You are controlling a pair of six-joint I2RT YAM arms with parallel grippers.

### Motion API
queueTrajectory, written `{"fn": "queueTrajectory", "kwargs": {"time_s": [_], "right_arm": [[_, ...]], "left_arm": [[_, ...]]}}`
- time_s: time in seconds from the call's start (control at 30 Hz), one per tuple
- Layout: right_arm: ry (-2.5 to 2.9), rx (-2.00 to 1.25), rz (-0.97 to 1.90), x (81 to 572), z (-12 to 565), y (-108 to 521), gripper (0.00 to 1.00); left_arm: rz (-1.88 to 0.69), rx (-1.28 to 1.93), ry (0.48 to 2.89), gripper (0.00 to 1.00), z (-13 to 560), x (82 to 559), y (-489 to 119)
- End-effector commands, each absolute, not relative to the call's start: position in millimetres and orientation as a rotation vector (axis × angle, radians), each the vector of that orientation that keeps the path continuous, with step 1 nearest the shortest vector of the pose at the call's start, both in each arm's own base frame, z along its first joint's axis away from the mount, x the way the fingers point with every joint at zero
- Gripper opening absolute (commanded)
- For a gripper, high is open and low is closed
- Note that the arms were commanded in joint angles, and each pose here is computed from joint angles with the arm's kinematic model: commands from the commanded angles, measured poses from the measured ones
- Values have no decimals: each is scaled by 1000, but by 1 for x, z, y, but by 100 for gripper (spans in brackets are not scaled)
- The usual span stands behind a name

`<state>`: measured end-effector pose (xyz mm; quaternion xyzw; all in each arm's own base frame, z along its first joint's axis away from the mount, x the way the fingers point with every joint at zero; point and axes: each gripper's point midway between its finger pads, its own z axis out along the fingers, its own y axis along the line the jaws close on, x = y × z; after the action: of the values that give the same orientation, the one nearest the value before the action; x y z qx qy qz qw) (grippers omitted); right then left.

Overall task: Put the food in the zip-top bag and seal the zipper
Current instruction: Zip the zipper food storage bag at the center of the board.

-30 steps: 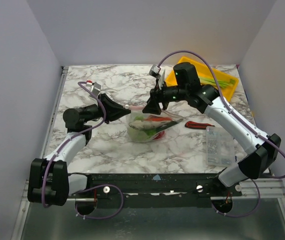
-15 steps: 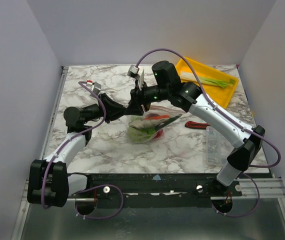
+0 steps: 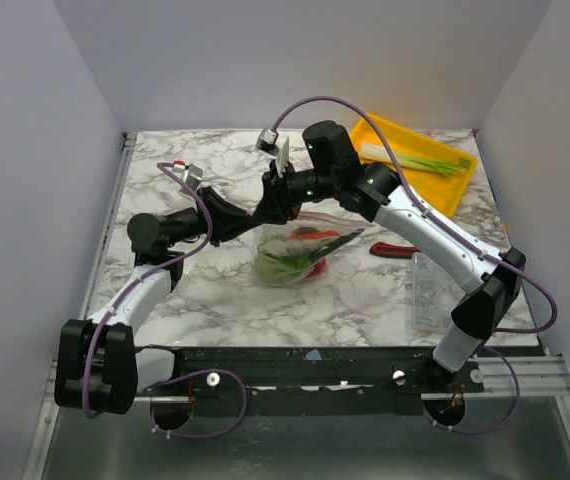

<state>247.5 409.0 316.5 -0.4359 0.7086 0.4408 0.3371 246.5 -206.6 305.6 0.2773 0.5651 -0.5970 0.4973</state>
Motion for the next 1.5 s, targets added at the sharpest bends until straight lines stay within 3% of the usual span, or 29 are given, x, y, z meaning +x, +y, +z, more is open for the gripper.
{"fn": "queueTrajectory", "kwargs": {"time_s": [0.0, 0.13, 0.33, 0.73, 1.23, 1.47], "right_arm": [[1781, -1114, 1160, 249, 339, 415, 33], [1789, -1099, 1150, 252, 340, 415, 38], [1772, -1093, 1147, 253, 345, 415, 35], [1775, -1101, 1149, 252, 342, 412, 0], [1856, -1011, 1021, 257, 332, 337, 0], [1936, -910, 896, 258, 315, 286, 0]], "left_arm": [[-1433, 681, 1339, 0, 309, 247, -207], [-1435, 679, 1339, 0, 309, 248, -208], [-1436, 680, 1342, 0, 309, 248, -208], [-1453, 658, 1359, 0, 307, 249, -208], [-1320, 342, 1547, 0, 287, 285, -173], [-1068, 160, 1714, 0, 269, 304, -143]]}}
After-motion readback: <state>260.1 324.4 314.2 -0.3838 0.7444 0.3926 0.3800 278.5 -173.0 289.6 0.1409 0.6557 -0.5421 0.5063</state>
